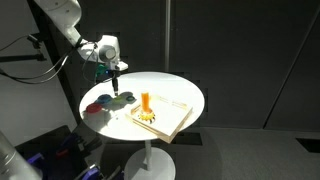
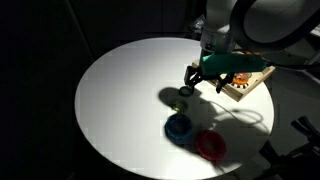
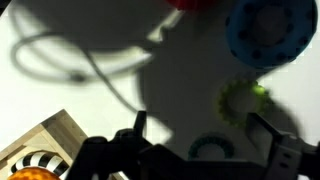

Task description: Put the light green ring around the orange rod

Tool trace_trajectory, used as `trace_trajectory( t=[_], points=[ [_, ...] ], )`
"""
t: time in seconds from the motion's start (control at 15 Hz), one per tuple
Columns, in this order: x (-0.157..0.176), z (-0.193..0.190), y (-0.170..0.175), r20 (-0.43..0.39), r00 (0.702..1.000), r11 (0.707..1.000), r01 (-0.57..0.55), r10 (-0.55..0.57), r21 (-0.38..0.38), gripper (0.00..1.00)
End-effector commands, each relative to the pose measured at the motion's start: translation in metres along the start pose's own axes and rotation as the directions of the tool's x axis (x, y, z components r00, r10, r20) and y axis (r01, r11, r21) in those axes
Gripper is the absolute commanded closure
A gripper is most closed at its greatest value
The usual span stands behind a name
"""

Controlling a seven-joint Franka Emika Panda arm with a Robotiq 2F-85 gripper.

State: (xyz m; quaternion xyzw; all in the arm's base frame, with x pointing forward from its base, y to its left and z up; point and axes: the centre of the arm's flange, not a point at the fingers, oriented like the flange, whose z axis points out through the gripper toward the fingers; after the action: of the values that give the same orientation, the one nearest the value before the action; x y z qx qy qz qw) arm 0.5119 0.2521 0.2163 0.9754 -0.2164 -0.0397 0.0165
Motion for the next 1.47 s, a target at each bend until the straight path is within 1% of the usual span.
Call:
trace_trajectory(
  t=[0.0,0.4,0.87,1.2,1.4],
  points=[
    [0.002,0.012,-0.019,-0.014,1.000,1.000,0.016,-0.016,0.009,0.00],
    [-0.009,0.034,-0.047,-0.050,0.996,0.997,0.071,-0.071,0.004,0.00],
    [-0.010,0.051,-0.069,-0.120,0.983,0.989,0.133,-0.139,-0.059,0.00],
    [-0.005,0.058,-0.078,-0.145,0.979,0.989,0.140,-0.147,-0.056,0.00],
    [-0.003,0.063,-0.081,-0.153,0.978,0.990,0.136,-0.140,-0.032,0.00]
  ],
)
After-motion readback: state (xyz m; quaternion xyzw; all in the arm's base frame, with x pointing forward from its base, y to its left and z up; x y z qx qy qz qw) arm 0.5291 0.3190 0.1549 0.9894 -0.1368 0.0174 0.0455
